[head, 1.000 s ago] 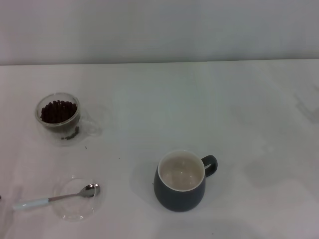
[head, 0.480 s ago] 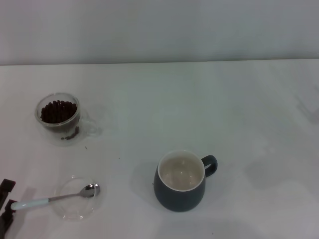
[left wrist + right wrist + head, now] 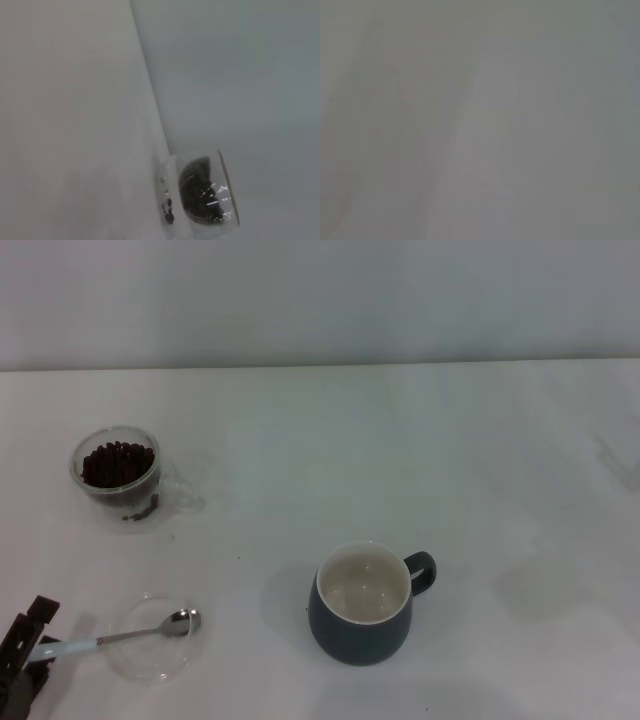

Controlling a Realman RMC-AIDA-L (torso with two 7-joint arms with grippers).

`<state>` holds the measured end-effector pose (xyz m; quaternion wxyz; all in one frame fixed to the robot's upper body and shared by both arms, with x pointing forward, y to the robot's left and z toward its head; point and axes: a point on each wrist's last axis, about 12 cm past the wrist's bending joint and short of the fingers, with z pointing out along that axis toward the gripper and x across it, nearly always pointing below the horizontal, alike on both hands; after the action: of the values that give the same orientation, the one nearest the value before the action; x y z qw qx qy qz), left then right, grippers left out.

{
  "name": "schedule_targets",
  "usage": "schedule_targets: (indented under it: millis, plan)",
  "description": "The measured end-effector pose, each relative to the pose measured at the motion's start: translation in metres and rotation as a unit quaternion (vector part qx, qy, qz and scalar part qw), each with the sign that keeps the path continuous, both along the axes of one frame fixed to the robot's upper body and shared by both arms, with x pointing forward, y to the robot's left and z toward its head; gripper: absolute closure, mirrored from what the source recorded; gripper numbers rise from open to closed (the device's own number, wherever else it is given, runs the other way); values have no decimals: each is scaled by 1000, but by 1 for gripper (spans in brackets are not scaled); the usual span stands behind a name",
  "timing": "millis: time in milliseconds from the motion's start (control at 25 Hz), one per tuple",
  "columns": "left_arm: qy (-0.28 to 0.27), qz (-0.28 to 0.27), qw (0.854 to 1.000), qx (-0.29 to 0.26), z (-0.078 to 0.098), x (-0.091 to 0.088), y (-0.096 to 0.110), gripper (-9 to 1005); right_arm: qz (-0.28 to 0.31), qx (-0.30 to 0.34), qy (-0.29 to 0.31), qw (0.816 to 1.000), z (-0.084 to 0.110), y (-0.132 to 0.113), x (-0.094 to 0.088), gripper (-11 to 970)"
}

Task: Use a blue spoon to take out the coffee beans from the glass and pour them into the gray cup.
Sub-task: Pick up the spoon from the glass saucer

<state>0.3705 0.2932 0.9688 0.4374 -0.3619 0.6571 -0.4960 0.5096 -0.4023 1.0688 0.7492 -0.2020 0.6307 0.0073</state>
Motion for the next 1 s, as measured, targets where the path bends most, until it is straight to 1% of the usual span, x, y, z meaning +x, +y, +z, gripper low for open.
schedule_targets:
  millis: [200, 440, 1000]
  plan:
    - [-12, -10, 1000, 11, 2, -1, -3, 105, -3, 0, 2, 1000, -2, -2, -4, 255]
    - [-14, -25, 999, 14, 2, -2, -6, 118, -4, 1, 2, 1000, -2, -3, -6, 255]
    - [-13, -29, 999, 14, 1, -3, -9, 154, -13, -5, 9, 1000, -8, -6, -17, 255]
